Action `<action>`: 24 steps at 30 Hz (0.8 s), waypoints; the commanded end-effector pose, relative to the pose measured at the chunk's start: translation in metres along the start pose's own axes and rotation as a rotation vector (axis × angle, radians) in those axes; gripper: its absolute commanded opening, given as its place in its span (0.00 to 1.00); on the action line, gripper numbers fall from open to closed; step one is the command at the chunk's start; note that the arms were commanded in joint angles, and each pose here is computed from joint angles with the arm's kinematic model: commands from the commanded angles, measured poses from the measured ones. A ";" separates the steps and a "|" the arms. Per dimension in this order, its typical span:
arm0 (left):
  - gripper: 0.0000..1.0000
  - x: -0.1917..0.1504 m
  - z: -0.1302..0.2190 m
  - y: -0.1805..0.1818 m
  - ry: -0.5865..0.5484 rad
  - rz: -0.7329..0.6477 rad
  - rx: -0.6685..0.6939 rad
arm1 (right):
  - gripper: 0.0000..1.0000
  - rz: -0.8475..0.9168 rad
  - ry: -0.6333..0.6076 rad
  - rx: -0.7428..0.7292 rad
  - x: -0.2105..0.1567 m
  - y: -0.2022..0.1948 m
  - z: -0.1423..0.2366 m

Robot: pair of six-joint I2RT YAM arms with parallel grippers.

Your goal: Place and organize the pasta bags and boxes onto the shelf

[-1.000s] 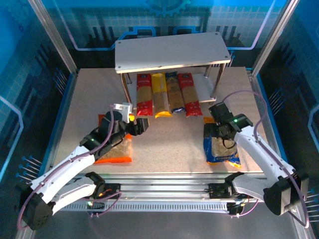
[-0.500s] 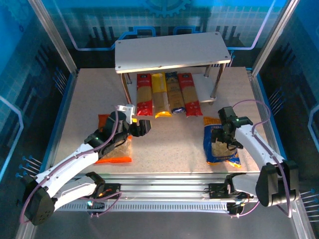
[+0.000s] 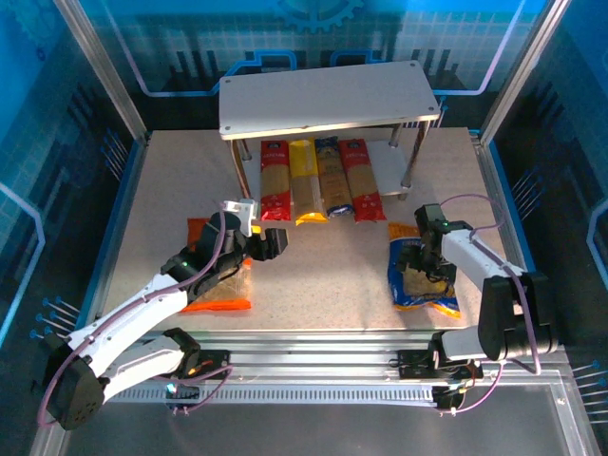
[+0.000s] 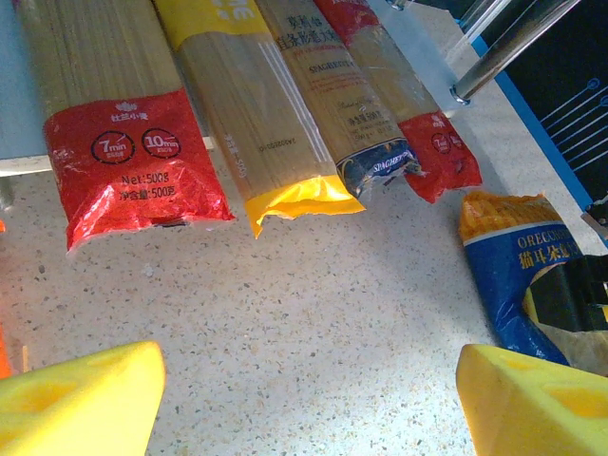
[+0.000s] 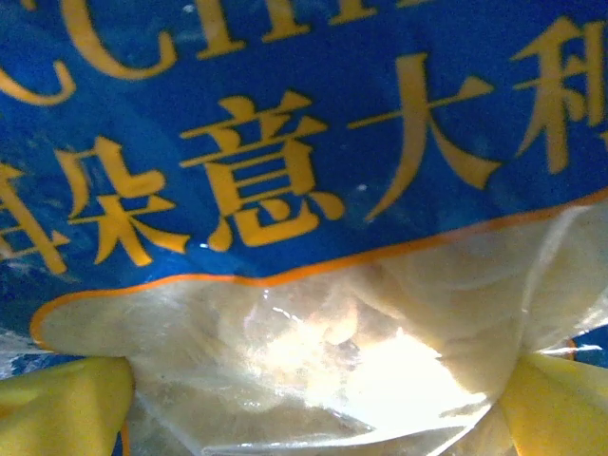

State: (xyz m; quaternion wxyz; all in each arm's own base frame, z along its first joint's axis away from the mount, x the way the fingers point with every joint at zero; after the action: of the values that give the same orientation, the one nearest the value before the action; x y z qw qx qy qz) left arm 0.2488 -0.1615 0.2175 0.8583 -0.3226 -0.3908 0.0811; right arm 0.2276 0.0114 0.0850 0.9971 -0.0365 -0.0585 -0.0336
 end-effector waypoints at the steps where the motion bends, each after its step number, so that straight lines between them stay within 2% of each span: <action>1: 0.81 0.012 0.007 -0.011 -0.040 -0.013 -0.022 | 0.94 0.017 0.014 0.082 0.003 0.009 -0.014; 2: 0.81 0.013 0.007 -0.011 -0.042 -0.012 -0.021 | 0.90 0.019 0.016 0.090 0.003 0.010 -0.014; 6: 0.81 0.015 0.007 -0.013 -0.048 -0.013 -0.021 | 0.55 0.027 0.016 0.113 0.002 0.013 -0.014; 10: 0.81 0.016 0.007 -0.014 -0.052 -0.014 -0.023 | 0.32 0.027 0.015 0.124 -0.001 0.012 -0.012; 14: 0.81 0.016 0.007 -0.014 -0.052 -0.014 -0.024 | 0.03 0.024 -0.003 0.133 -0.002 0.011 -0.004; 15: 0.81 0.016 0.007 -0.014 -0.052 -0.012 -0.025 | 0.00 0.024 -0.018 0.136 -0.002 0.011 0.000; 19: 0.81 0.017 0.008 -0.015 -0.054 -0.013 -0.030 | 0.00 0.017 -0.093 0.142 0.002 0.009 0.021; 24: 0.81 0.020 0.008 -0.018 -0.063 -0.017 -0.036 | 0.00 0.026 -0.271 0.127 0.010 0.002 0.068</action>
State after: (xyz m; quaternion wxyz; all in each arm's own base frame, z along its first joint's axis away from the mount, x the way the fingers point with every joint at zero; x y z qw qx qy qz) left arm 0.2516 -0.1617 0.2266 0.8525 -0.3247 -0.4010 0.0831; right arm 0.2260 0.0182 0.1187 0.9910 0.0152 -0.1318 -0.0175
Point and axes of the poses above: each hand's point on the last joint's axis, 136 mm out from that joint toward the fingers, its own z axis back along the fingers, its own y axis along the line the jaws close on, x = y × z, the point moved 5 cm from there along z, back along the fingers, and after that the axes turned 15 degrees about z, right-handed, at the moved point
